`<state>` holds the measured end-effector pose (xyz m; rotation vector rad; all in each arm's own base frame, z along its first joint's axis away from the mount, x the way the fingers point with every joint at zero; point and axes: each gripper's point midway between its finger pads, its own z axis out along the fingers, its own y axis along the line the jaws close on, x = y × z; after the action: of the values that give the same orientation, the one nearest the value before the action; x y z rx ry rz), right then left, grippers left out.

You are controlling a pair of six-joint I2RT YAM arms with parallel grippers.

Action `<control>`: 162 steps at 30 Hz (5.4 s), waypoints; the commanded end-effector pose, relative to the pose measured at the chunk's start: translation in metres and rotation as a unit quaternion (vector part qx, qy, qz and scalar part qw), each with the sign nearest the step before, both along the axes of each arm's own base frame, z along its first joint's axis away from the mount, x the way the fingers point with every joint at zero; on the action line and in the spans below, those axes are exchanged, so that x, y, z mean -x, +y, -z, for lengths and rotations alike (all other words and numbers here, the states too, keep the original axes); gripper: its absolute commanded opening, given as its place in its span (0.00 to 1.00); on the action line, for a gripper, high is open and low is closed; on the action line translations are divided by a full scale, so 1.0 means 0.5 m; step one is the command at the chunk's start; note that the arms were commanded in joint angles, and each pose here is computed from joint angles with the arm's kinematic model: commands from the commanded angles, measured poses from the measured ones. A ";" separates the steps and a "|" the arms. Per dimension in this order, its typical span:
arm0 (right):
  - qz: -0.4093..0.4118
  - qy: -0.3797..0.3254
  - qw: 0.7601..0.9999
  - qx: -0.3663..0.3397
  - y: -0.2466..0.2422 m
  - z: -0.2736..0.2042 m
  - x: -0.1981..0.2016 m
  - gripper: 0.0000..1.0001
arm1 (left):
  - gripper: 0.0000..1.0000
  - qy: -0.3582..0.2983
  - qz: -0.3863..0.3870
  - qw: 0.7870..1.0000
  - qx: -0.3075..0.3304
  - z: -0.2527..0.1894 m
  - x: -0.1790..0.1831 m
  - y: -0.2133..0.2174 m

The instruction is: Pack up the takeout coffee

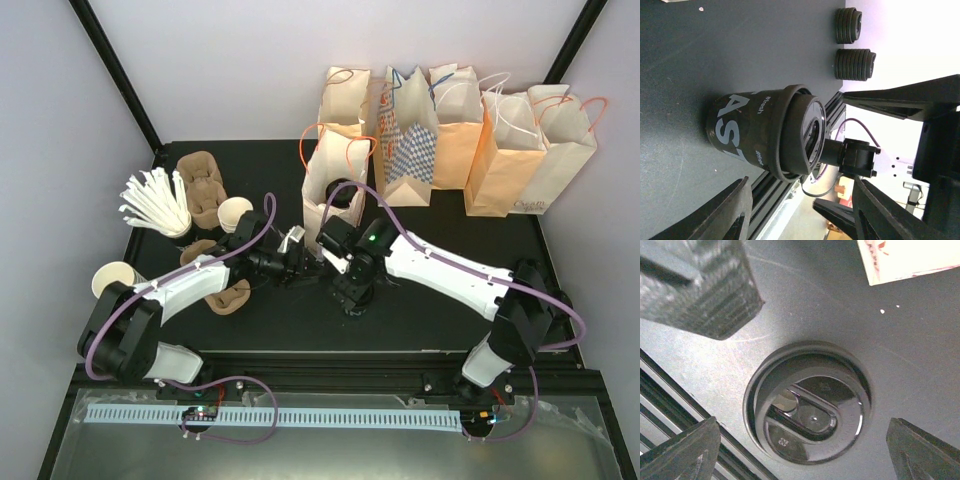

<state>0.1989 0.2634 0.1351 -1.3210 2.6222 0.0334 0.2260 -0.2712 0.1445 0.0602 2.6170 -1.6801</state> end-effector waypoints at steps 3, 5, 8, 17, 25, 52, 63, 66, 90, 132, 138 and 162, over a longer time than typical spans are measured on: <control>0.111 -0.022 0.992 -0.051 0.008 -0.079 -0.015 0.93 | 0.55 -0.011 0.012 1.000 0.008 -0.010 -0.008 -0.006; 0.204 -0.026 0.978 -0.046 -0.007 -0.098 -0.026 0.94 | 0.54 -0.014 0.015 1.000 0.009 -0.008 -0.011 -0.008; 0.371 0.004 0.928 -0.028 -0.033 -0.098 -0.011 1.00 | 0.53 -0.018 0.019 1.000 0.010 -0.005 -0.018 -0.011; 0.541 0.122 0.831 -0.049 -0.036 -0.080 0.036 1.00 | 0.50 -0.016 0.022 1.000 0.015 0.010 -0.018 -0.002; 0.731 0.179 0.655 -0.063 -0.072 -0.031 0.059 1.00 | 0.49 -0.011 0.030 0.999 0.023 0.026 -0.009 -0.002; 0.874 0.174 0.437 -0.125 -0.055 0.003 -0.015 0.99 | 0.47 -0.021 0.055 0.998 0.012 0.063 -0.003 0.012; 0.870 0.162 0.456 -0.092 -0.051 0.027 -0.021 0.96 | 0.47 -0.011 0.045 0.999 0.018 0.072 -0.007 0.038; 0.869 0.161 0.460 -0.083 -0.053 0.030 -0.018 0.96 | 0.47 -0.010 0.043 0.999 0.019 0.073 -0.010 0.042; 0.830 0.168 0.525 -0.088 -0.030 0.050 -0.039 0.70 | 0.47 -0.001 0.048 0.999 0.021 0.082 -0.007 0.047; 0.287 0.126 0.949 0.041 -0.136 0.079 0.005 0.74 | 0.46 0.000 0.084 0.995 0.052 0.037 0.059 -0.119; 0.299 0.138 0.944 0.012 -0.131 0.105 0.020 0.72 | 0.44 0.007 0.103 0.993 0.048 0.050 0.076 -0.166; 0.297 0.143 0.944 0.005 -0.145 0.119 -0.011 0.70 | 0.35 0.029 0.065 0.996 0.053 0.093 0.031 -0.225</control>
<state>0.2127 0.1867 0.1074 -0.4622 3.0775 0.1213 0.1992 -0.3737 0.0954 0.1869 2.6523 -1.8936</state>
